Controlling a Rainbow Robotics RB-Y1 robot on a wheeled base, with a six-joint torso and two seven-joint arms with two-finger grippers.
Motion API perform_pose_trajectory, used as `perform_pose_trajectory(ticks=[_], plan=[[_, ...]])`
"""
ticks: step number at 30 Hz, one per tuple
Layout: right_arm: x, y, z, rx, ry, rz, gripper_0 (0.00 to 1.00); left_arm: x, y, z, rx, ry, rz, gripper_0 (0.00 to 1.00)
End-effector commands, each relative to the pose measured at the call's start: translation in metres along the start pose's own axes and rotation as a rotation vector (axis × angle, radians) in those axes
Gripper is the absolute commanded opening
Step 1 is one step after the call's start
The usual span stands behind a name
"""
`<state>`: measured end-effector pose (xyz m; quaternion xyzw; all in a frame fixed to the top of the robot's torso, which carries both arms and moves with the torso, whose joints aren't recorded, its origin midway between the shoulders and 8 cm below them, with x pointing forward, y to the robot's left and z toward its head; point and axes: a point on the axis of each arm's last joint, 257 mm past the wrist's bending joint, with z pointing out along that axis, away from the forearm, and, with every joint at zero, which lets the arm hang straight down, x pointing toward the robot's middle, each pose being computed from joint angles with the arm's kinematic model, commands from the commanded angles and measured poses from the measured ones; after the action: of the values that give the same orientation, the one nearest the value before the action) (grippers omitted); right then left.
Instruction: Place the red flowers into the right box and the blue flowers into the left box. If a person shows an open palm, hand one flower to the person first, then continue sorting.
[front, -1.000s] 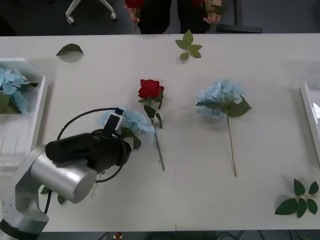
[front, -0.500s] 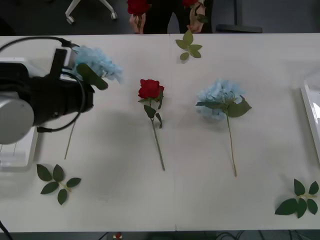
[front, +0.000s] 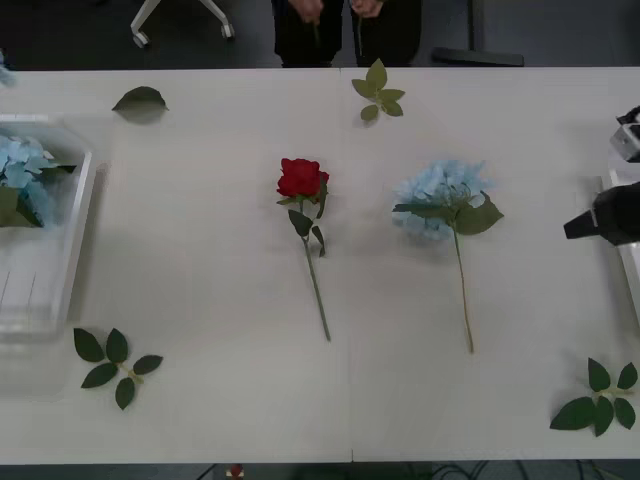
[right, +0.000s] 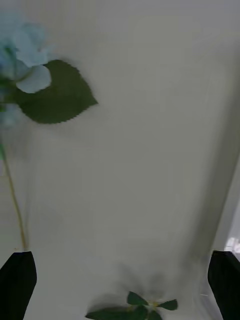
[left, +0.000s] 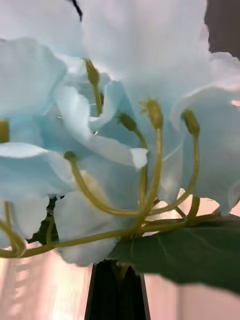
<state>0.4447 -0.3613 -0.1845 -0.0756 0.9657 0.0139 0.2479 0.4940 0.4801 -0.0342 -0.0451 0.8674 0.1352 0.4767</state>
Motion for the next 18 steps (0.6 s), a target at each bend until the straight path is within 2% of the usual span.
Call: perform_pose_trajectory(ticks=[1, 9, 18], plan=[[-0.013, 0.044, 0.012, -0.014, -0.035, 0.014, 1.0, -0.002, 0.073, -0.002, -0.113, -0.02, 0.08, 0.0], [-0.024, 0.093, 0.039, -0.041, -0.07, 0.011, 1.0, 0.013, 0.159, 0.028, -0.241, -0.069, 0.156, 0.0], [-0.036, 0.122, 0.063, -0.071, -0.076, 0.006, 1.0, 0.07, 0.199, 0.081, -0.315, -0.062, 0.183, 0.0]])
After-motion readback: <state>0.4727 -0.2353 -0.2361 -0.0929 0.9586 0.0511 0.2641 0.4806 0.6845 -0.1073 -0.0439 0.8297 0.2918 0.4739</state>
